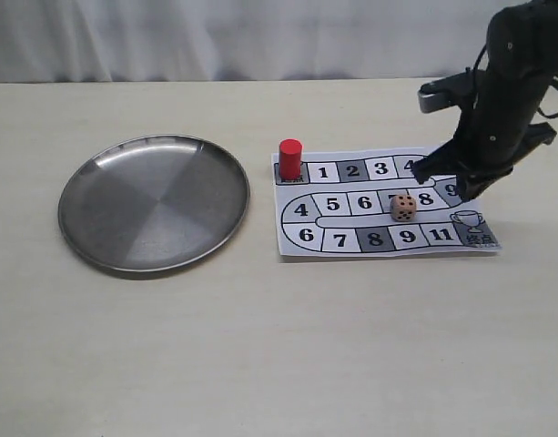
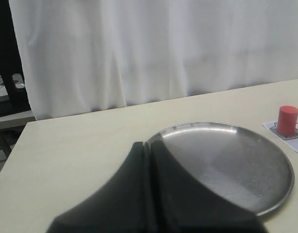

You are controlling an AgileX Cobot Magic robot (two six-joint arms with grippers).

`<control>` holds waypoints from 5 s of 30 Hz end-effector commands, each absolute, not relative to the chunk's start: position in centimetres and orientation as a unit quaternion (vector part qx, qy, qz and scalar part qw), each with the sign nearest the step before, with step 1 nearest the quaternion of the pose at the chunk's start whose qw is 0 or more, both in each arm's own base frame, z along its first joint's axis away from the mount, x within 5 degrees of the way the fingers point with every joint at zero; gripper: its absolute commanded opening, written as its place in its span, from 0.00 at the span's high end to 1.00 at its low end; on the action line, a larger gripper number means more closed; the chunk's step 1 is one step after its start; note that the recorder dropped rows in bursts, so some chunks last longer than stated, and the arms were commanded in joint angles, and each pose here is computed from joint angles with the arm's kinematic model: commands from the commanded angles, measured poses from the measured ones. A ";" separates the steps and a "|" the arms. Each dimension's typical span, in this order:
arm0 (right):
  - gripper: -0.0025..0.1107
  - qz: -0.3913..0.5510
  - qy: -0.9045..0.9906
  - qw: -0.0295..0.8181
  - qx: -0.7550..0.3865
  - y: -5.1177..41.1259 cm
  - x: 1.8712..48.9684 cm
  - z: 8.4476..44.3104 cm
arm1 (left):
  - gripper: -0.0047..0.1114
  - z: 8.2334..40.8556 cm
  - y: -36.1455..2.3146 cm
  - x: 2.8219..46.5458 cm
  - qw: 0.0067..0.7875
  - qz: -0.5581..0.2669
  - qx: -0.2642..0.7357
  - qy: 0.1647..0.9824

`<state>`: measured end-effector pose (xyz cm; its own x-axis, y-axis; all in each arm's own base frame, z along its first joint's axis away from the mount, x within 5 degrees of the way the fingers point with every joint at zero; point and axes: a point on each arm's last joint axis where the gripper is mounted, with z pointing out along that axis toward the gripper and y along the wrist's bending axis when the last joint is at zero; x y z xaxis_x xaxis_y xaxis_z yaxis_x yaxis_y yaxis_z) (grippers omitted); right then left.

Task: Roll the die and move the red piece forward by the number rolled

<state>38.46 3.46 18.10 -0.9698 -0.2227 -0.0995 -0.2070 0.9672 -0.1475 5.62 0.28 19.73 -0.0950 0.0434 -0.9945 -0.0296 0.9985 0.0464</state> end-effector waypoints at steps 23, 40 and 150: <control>0.94 0.020 0.981 0.058 -0.185 4.8 36.8 15.4 | 0.96 19.8 0.2 5.6 0.676 0.024 0.008 0.736; 0.88 0.082 0.963 0.161 -0.202 10.3 40.1 21.6 | 0.96 19.8 0.2 5.6 0.676 0.024 0.008 0.736; 0.94 0.021 0.967 0.183 -0.178 11.3 46.4 13.5 | 0.96 19.8 0.2 5.6 0.676 0.024 0.008 0.736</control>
<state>46.57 11.68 15.24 -0.8457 -0.3331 -0.4168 -0.3538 0.9349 -0.0293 5.62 0.28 19.73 -0.0950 0.0434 -0.9945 -0.0296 0.9985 0.0464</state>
